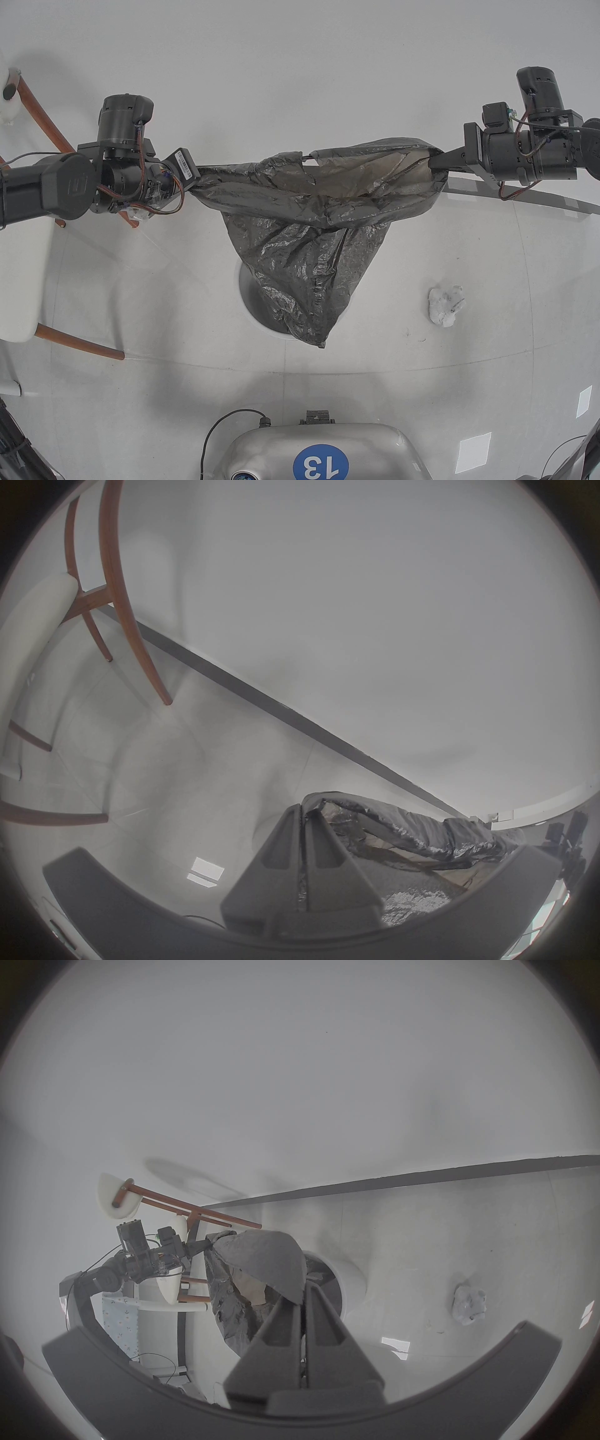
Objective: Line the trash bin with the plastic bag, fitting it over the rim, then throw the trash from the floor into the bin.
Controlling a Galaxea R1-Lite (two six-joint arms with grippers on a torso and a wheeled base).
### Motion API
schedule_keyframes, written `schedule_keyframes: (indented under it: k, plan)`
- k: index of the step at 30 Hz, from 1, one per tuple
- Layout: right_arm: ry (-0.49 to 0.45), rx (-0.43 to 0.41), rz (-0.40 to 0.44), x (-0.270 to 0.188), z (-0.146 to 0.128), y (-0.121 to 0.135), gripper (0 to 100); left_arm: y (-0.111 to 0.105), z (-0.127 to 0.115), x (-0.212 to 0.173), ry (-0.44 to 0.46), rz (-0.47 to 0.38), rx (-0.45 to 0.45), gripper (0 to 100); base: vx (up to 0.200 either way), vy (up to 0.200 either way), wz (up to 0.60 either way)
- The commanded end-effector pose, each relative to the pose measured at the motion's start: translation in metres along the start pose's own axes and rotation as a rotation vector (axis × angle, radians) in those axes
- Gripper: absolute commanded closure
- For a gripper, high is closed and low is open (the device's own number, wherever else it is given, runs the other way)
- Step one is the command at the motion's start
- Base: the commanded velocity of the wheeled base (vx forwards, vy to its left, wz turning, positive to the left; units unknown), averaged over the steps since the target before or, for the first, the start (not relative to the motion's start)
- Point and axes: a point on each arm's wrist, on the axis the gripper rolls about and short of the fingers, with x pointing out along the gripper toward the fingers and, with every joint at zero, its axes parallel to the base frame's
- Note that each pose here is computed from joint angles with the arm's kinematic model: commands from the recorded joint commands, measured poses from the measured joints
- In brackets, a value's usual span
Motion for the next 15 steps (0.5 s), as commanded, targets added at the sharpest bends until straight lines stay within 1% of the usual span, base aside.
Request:
schedule_keyframes:
  k: [1,6,8,9,12,15]
  plan:
    - [0.013,0.005,-0.002,0.018,0.002,-0.006,100,0.01,0.001,0.011,0.004,0.034,-0.006,100,0.0,0.0,0.0]
    - [-0.008,-0.003,0.003,0.019,0.008,-0.006,100,0.013,0.015,0.015,-0.041,0.034,-0.014,100,0.0,0.0,0.0]
    - [-0.018,-0.008,0.006,0.019,0.011,-0.005,100,0.01,0.022,0.016,-0.065,0.021,-0.015,100,0.0,0.0,0.0]
    - [-0.018,-0.008,0.006,0.019,0.011,-0.005,100,0.01,0.022,0.016,-0.065,0.021,-0.015,100,0.0,0.0,0.0]
    - [-0.043,-0.017,0.012,0.014,0.019,-0.001,100,0.002,0.04,0.01,-0.123,-0.01,-0.003,100,0.0,0.0,0.0]
    - [-0.043,-0.014,0.006,0.009,0.023,0.0,100,0.001,0.045,0.01,-0.137,-0.012,0.01,100,0.0,0.0,0.0]
